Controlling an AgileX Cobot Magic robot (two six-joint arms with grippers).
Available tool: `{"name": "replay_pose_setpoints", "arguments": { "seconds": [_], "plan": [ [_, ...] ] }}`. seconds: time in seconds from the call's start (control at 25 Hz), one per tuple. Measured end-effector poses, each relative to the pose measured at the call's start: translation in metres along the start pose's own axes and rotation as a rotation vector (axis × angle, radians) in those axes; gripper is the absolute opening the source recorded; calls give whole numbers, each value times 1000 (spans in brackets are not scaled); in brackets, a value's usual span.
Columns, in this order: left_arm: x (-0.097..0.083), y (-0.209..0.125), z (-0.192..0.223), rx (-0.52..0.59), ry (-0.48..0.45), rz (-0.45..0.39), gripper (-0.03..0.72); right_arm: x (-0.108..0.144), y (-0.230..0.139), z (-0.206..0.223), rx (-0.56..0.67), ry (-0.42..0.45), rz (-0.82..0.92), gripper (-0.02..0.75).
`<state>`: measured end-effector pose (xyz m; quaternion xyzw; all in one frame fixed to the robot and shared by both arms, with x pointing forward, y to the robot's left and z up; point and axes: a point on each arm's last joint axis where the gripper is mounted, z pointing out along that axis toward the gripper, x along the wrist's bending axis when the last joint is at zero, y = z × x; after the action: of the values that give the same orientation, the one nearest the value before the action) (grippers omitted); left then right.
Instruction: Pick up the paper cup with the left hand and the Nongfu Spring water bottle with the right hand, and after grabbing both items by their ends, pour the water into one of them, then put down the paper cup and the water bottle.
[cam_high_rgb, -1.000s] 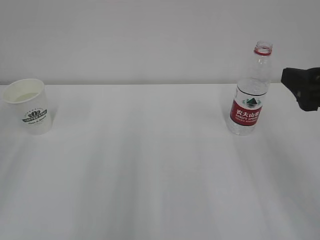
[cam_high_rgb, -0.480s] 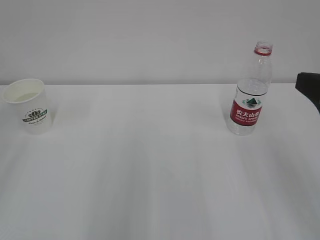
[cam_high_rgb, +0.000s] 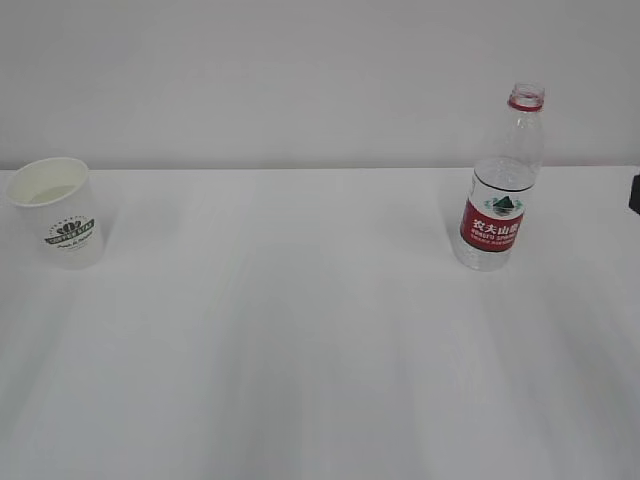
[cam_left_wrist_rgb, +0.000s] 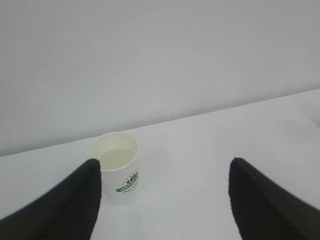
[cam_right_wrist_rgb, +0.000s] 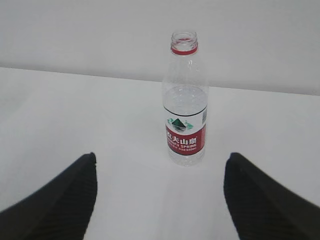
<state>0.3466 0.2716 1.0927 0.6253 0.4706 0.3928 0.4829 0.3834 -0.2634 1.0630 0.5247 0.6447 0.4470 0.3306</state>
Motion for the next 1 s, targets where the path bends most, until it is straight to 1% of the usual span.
{"name": "replay_pose_setpoints", "arguments": {
  "seconds": [0.32,0.52,0.76,1.0],
  "plan": [
    [10,9,-32,22,68,-39,580,2,-5,-26,18,12,-13,596],
    [16,1,-55,90,103,-92,580,2,-12,-39,57,14,-29,594],
    [17,0,-77,173,96,-121,579,1,-21,-57,88,-1,-15,594],
    [15,-7,-82,286,79,-139,579,-1,-32,-78,108,-27,-5,594]
  ]
}}
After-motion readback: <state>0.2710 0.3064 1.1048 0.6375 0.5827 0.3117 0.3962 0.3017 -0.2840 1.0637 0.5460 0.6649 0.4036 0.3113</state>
